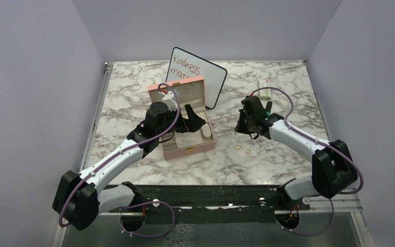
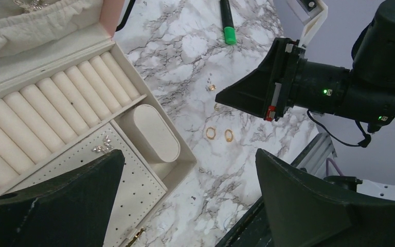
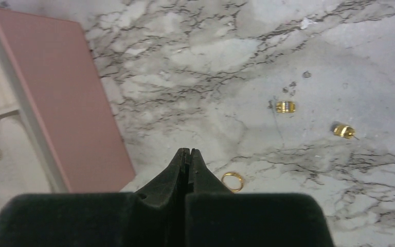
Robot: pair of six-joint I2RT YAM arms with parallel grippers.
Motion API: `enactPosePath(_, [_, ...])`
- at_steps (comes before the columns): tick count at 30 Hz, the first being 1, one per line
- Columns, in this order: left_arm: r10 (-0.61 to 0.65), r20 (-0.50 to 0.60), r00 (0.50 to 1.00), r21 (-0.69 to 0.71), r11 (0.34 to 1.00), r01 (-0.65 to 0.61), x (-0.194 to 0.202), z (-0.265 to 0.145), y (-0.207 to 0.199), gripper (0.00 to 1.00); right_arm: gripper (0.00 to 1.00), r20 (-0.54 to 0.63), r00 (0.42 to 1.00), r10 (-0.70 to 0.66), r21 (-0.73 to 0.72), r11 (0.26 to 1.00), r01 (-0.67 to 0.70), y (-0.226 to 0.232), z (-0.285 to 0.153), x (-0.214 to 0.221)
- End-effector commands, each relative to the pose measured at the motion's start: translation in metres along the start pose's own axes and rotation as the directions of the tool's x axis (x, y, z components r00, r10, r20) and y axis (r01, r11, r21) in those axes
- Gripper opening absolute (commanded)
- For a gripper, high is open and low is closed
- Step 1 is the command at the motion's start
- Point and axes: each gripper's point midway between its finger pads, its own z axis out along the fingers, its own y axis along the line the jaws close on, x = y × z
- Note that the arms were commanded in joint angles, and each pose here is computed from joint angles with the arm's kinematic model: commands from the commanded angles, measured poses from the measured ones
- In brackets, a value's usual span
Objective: Organize the mixed jewelry
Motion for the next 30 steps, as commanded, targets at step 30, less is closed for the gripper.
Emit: enactPosePath(30, [-0.220,0.062,0.974,0.394,0.902,0.179,-0.023,-0.027,-0.078,0.99,0.01,-0.389,0.896,0.216,-0.757,0.479,-0.444,0.155,-0.141,-0.022])
